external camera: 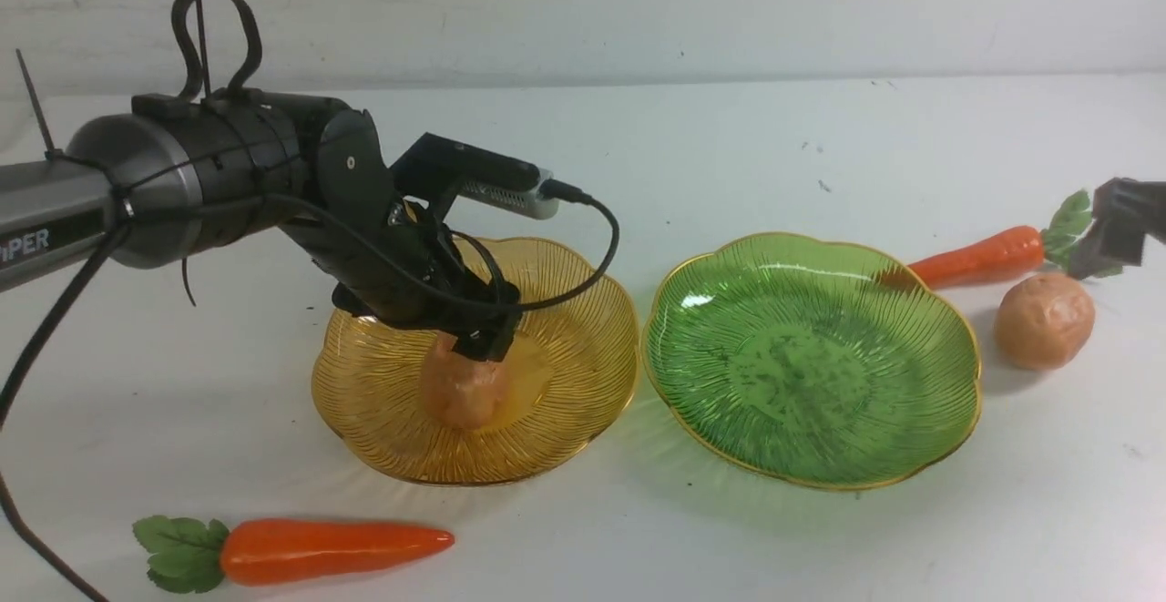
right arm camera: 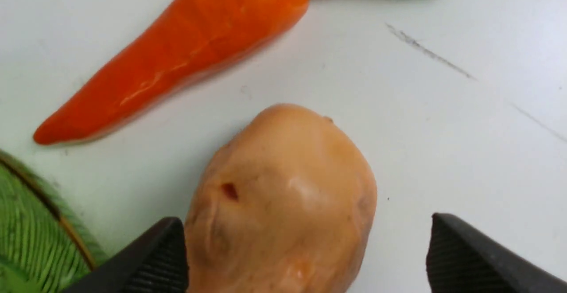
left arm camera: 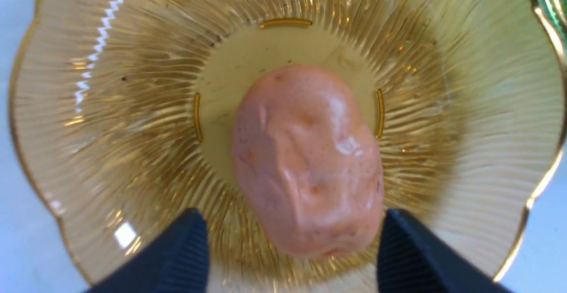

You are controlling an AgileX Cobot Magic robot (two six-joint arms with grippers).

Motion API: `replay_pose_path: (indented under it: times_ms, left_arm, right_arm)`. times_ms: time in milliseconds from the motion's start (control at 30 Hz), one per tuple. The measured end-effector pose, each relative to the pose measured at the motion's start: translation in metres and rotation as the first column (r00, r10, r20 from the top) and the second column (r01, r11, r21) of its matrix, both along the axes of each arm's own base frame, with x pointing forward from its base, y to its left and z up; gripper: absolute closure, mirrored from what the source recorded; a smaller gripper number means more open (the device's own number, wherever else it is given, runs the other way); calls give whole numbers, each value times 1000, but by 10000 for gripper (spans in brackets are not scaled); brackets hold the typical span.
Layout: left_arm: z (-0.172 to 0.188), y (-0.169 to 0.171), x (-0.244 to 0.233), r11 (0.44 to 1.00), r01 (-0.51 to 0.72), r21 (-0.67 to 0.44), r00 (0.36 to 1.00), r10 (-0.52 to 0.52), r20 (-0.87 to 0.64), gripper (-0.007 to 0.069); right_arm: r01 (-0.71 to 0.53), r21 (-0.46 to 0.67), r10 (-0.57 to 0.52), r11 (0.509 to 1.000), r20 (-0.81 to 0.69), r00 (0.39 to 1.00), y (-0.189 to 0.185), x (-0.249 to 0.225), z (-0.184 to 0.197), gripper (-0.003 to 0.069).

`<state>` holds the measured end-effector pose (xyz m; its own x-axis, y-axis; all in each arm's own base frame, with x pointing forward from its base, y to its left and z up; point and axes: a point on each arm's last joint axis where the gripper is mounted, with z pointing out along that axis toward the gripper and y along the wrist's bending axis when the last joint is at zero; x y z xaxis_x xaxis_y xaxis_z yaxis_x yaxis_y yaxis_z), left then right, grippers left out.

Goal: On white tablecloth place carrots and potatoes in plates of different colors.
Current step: 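Pick up the potato from the right side of the table and place it in a plate with the right gripper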

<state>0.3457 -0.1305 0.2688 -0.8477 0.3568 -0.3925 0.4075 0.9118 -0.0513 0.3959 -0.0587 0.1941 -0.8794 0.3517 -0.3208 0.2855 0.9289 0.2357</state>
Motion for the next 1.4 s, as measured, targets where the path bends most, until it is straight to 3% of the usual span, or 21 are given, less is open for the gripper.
replay_pose_path:
  times_ms: [100,200,267,467,567,700,767,867,1033,1200,1400]
  left_arm:
    - [35,11,-20,999,14,33,999,-16,52,553]
    - [69,23,-43,999,5,54,993,-11,119,620]
    - [87,30,-57,998,-10,57,988,1,152,627]
    - [128,49,-103,998,-40,56,975,26,222,629]
    - [135,63,-128,993,-80,88,968,56,246,629]
    - [124,78,-154,983,-155,102,963,128,236,629]
    - [115,81,-164,980,-171,100,965,146,218,629]
    - [94,85,-176,976,-188,112,972,168,165,629]
    - [75,84,-182,978,-181,104,980,170,108,629]
    - [62,81,-183,981,-174,84,983,169,69,629]
    - [52,79,-185,983,-167,72,986,166,29,629]
  right_arm:
    - [12,21,-12,1000,-19,1000,-1,13,-18,-32]
    - [11,29,-9,1000,-53,999,-2,16,-32,11]
    - [12,45,-9,999,-66,998,-1,16,-34,98]
    - [-24,71,31,997,-104,994,-1,15,-11,100]
    - [-56,89,60,994,-37,998,7,6,41,100]
    - [-206,167,191,964,104,976,59,-8,96,100]
    - [-347,201,322,916,148,935,108,-13,105,100]
    - [-548,176,510,818,217,832,195,-24,101,100]
    - [-654,120,605,747,284,744,282,-28,65,100]
    - [-693,139,653,707,247,716,329,-18,24,97]
    - [-694,162,671,702,175,720,340,-11,8,56]
